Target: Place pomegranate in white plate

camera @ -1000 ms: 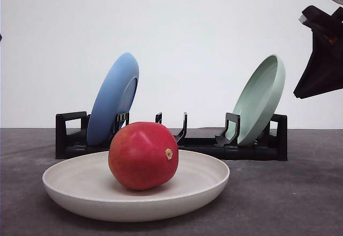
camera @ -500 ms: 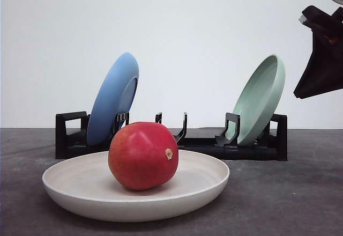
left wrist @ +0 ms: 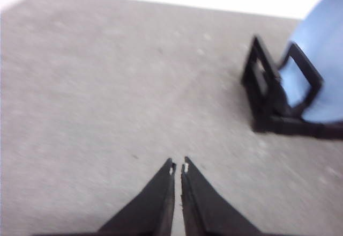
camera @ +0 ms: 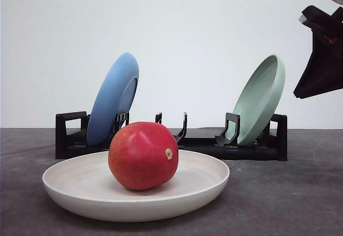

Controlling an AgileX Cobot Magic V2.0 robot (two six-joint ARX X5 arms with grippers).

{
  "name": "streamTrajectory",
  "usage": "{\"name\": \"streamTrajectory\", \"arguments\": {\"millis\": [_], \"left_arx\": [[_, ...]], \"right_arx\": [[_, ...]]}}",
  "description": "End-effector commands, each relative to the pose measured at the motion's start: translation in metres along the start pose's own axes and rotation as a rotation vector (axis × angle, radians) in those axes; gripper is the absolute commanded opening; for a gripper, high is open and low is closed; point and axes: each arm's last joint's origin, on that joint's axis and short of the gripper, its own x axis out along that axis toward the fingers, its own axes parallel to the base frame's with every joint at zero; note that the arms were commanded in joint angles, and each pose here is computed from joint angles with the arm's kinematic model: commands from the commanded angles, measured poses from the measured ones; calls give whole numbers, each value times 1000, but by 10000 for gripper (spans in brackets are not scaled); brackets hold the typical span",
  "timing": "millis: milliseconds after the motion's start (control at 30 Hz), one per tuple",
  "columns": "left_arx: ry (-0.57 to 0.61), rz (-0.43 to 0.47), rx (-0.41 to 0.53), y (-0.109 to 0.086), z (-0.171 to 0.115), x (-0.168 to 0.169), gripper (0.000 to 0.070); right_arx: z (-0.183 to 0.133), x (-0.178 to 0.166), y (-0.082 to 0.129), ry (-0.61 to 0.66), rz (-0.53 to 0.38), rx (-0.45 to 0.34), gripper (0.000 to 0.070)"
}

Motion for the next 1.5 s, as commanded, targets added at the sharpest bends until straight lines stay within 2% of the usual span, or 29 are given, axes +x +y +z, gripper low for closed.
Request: {"name": "streamTrajectory", "arguments": {"millis": [0, 233, 533, 1300, 1400, 1467], "left_arx": [[-17, 4, 14, 1, -3, 0, 0], [-32, -17, 28, 2, -12, 1, 0], [-68, -61, 120, -1, -14, 4, 0], [-67, -75, 125, -3, -14, 4, 0], [-67, -76, 125, -3, -14, 4, 0], [-67, -76, 125, -3, -14, 4, 0]], "right_arx": [[1, 1, 1, -6, 4, 5, 26], [1, 1, 1, -6, 4, 5, 26], [1, 1, 1, -6, 4, 6, 26], [1, 1, 1, -7, 1, -7, 26], [1, -6, 0, -39, -69, -93, 26], [0, -14, -1, -79, -135, -98, 26]]}}
